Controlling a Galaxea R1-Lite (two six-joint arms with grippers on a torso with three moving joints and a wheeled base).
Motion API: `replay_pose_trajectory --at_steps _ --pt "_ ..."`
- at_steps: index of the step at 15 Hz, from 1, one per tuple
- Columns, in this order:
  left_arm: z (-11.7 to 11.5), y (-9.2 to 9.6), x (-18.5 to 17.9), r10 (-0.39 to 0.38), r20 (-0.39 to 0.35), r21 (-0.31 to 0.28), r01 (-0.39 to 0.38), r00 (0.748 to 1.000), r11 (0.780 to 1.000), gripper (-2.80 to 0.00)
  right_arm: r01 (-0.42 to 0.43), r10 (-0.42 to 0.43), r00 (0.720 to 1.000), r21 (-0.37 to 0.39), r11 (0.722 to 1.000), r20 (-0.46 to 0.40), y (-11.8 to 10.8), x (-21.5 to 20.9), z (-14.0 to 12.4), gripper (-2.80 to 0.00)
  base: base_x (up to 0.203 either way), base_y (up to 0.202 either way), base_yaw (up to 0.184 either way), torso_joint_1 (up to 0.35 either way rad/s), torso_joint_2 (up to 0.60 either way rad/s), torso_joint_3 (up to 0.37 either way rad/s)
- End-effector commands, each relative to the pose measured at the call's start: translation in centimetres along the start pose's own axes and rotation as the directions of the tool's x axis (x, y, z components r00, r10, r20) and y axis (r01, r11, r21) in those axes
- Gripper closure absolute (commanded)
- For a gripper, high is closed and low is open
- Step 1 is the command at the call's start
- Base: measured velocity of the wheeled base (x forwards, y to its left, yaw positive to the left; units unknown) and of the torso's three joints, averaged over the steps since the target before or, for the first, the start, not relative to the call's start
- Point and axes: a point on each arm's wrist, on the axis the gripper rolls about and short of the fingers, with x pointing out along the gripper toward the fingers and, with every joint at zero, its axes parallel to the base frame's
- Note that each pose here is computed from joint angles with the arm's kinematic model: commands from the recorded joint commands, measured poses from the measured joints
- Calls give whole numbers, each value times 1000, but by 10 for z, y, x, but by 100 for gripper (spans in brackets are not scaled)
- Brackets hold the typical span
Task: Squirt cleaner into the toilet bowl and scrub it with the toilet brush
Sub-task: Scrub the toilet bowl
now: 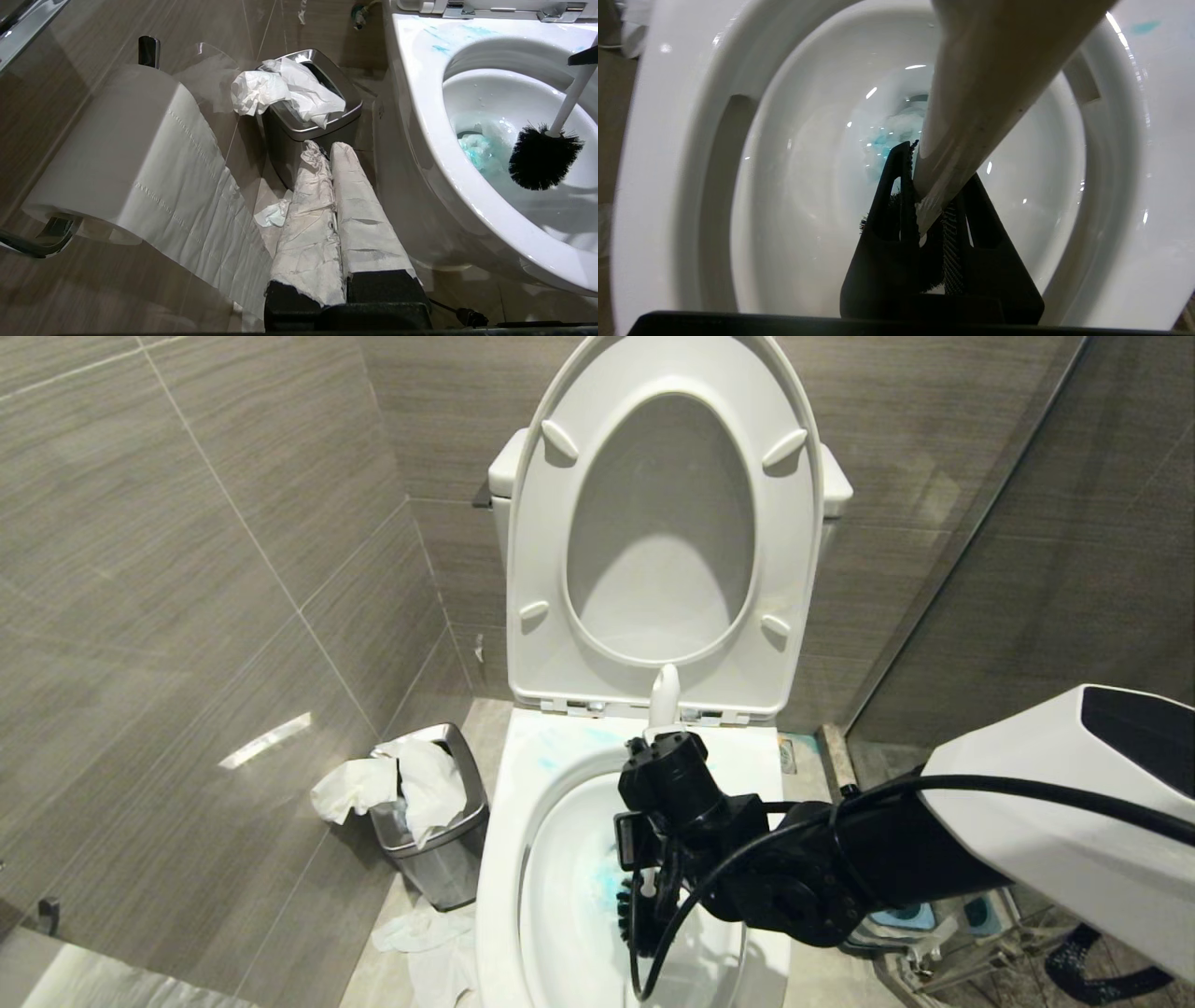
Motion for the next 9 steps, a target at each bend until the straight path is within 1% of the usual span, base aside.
replay_pose_trajectory --at_steps 1,3,4,6,8,9 --pt "0 0 0 0 1 1 0 1000 1000 0 -61 61 998 -23 998 10 23 -15 -5 0 0 0 0 0 0 0" --pt "0 0 0 0 1 1 0 1000 1000 0 -85 86 996 -30 996 21 38 -10 -7 0 0 0 0 0 0 0" --pt "0 0 0 0 1 1 0 1000 1000 0 -94 95 995 -25 995 37 45 -5 -3 0 0 0 0 0 0 0" --pt "0 0 0 0 1 1 0 1000 1000 0 -93 94 994 -17 995 64 56 7 2 0 0 0 0 0 0 0" --pt "0 0 0 0 1 1 0 1000 1000 0 -73 74 993 -10 997 88 59 20 5 0 0 0 0 0 0 0" --pt "0 0 0 0 1 1 0 1000 1000 0 -58 59 994 -9 998 97 55 27 10 0 0 0 0 0 0 0"
